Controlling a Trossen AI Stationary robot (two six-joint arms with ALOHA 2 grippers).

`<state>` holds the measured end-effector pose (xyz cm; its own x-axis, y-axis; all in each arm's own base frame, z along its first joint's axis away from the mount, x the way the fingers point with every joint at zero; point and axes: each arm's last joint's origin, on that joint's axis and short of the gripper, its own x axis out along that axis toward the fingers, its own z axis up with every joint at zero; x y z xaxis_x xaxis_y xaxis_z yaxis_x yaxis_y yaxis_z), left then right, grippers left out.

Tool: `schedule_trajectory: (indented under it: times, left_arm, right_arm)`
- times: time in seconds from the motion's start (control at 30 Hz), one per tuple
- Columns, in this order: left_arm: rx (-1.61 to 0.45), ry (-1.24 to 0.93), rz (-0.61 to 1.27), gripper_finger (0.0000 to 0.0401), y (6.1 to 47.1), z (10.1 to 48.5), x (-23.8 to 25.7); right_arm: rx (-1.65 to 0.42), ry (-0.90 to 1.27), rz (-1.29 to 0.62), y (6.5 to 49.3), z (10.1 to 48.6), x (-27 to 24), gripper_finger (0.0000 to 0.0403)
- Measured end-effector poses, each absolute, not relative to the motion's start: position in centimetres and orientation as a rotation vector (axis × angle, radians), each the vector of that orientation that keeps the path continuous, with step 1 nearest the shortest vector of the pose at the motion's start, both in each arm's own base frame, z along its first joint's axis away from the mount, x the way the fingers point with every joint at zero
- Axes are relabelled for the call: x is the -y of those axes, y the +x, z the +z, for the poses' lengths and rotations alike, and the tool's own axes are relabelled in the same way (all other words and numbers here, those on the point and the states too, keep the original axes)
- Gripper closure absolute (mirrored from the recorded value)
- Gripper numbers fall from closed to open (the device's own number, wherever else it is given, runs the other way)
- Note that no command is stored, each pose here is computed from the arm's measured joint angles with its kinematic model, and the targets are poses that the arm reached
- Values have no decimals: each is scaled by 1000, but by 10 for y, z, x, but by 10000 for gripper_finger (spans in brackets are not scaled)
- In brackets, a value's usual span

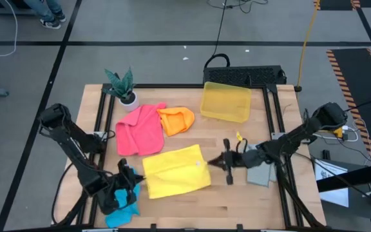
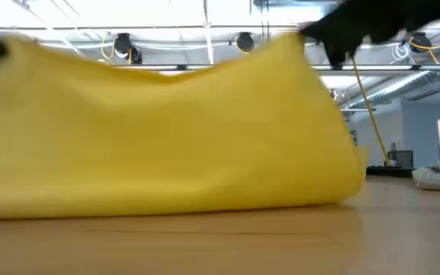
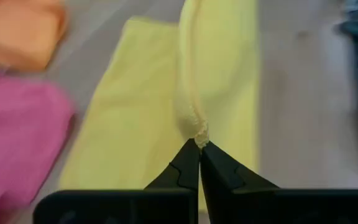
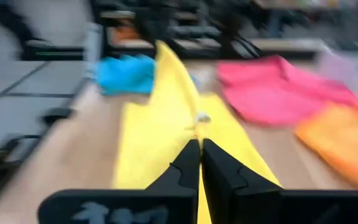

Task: Fold microfiber towels
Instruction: Fold the yellow kitchen towel

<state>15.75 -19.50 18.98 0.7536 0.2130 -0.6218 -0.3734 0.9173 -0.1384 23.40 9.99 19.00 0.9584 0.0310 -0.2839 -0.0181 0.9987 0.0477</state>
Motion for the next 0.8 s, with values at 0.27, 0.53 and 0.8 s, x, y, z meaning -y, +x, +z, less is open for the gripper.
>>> schedule_trajectory:
  times: [0.27,0.53,0.8]
  left_arm:
    - [-712,-351,442,388,148,155,171]
    - [-706,-319,356,395,158,168,181]
    - [-641,-65,297,390,171,179,181]
  right_arm:
    - [-360,197,-145,226,151,-49,403]
    - [-359,201,-59,237,135,-44,403]
    - [-311,179,4,239,139,-49,403]
